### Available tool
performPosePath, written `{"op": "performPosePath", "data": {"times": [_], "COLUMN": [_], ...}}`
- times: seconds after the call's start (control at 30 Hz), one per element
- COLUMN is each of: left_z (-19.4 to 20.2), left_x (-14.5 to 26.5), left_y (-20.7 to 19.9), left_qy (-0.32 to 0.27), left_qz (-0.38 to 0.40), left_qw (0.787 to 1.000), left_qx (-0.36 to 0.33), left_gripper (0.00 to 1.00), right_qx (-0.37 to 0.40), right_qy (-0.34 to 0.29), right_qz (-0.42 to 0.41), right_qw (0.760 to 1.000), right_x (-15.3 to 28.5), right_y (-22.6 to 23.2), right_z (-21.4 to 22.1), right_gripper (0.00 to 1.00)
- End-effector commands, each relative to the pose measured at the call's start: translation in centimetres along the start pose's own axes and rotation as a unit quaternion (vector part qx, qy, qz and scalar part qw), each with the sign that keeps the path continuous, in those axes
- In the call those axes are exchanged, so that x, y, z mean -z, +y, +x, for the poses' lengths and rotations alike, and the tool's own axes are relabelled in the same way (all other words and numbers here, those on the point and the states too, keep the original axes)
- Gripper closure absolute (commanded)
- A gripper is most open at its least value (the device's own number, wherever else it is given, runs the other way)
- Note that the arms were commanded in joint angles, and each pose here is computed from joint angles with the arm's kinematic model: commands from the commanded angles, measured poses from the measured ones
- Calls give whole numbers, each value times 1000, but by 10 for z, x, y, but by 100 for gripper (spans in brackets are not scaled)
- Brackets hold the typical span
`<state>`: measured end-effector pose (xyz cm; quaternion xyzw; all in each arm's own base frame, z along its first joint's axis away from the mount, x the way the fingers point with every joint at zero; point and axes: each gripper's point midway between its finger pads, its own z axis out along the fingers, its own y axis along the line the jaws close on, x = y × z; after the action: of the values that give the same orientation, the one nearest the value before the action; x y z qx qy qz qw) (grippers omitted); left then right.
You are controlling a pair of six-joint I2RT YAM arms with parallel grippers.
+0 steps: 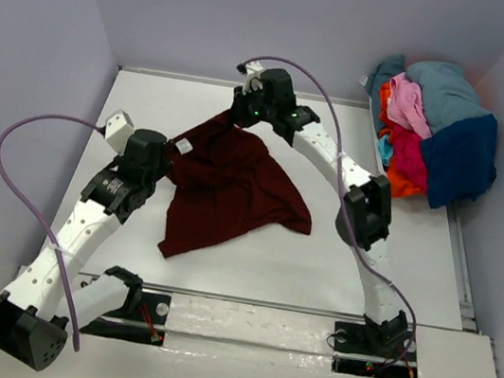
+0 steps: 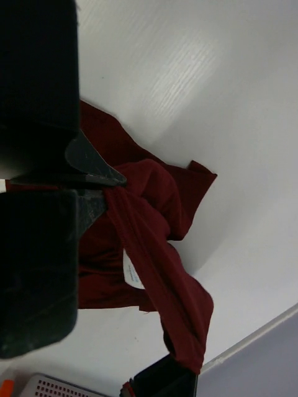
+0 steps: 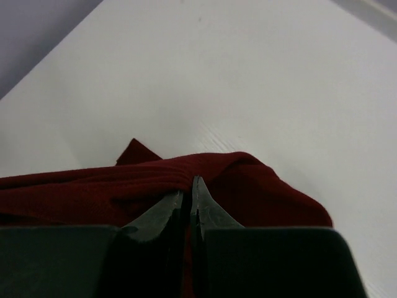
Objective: Fold and stack the t-shirts
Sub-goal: Flatten out the tshirt
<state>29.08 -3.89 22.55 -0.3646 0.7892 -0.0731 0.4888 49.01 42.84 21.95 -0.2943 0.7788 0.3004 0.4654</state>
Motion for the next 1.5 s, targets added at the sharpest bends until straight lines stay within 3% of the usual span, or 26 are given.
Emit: {"op": "performPosePath", "data": {"times": [0.0, 0.07, 0.1, 0.17, 0.2, 0.27, 0.3, 0.33, 0.37, 0.43, 0.5, 0.53, 0.6, 0.67, 0.77, 0.97, 1.13, 1.27, 1.47], "left_z": [-5, -3, -4, -11, -16, -32, -40, -48, -66, -83, -111, -119, -129, -107, -62, 12, 35, 47, 59], "left_x": [7, 6, 3, -2, -9, -16, -16, -16, -15, -12, -9, -7, 0, 5, -14, -55, -71, -89, -103], "left_y": [56, 66, 66, 60, 53, 44, 40, 34, 20, 4, -35, -43, -105, -158, -181, -167, -147, -142, -137], "left_qy": [-43, -44, -45, -50, -57, -68, -77, -87, -108, -123, -146, -149, -149, -107, -19, 105, 144, 161, 172], "left_qz": [-111, -134, -137, -133, -130, -135, -133, -128, -109, -89, -29, -17, 124, 244, 277, 244, 192, 151, 123], "left_qw": [989, 986, 986, 987, 987, 987, 986, 986, 986, 987, 988, 987, 961, 920, 896, 921, 943, 955, 965], "left_qx": [86, 90, 81, 74, 72, 63, 64, 63, 60, 46, 29, -54, -199, -288, -346, -284, -231, -199, -157], "left_gripper": [94, 94, 94, 89, 78, 24, 12, 11, 6, 2, 1, 1, 1, 1, 1, 7, 7, 7, 7], "right_qx": [-43, -51, -56, -68, -66, -55, -48, -62, -89, -159, -200, -204, -203, -235, -297, -345, -338, -350, -336], "right_qy": [-64, -70, -78, -60, -72, -46, -70, -66, -25, 8, 64, 78, 99, 101, 130, 138, 167, 182, 205], "right_qz": [-82, -83, -75, -29, -13, 62, 79, 107, 168, 202, 243, 248, 264, 254, 263, 249, 254, 213, 195], "right_qw": [994, 993, 993, 995, 995, 996, 993, 990, 981, 966, 947, 944, 938, 933, 909, 894, 890, 894, 898], "right_x": [-35, -50, -58, -61, -46, -34, 0, 15, 33, 88, 122, 136, 178, 196, 223, 227, 221, 206, 181], "right_y": [34, 41, 42, 26, 25, 0, 4, -7, -39, -51, -75, -71, -62, -48, -33, -21, -25, -14, -19], "right_z": [-28, -23, -27, -18, -35, -17, -49, -48, -21, -17, 31, 46, 86, 111, 169, 226, 251, 269, 276], "right_gripper": [93, 87, 49, 1, 0, 0, 0, 0, 0, 0, 0, 0, 1, 1, 5, 15, 17, 18, 28]}}
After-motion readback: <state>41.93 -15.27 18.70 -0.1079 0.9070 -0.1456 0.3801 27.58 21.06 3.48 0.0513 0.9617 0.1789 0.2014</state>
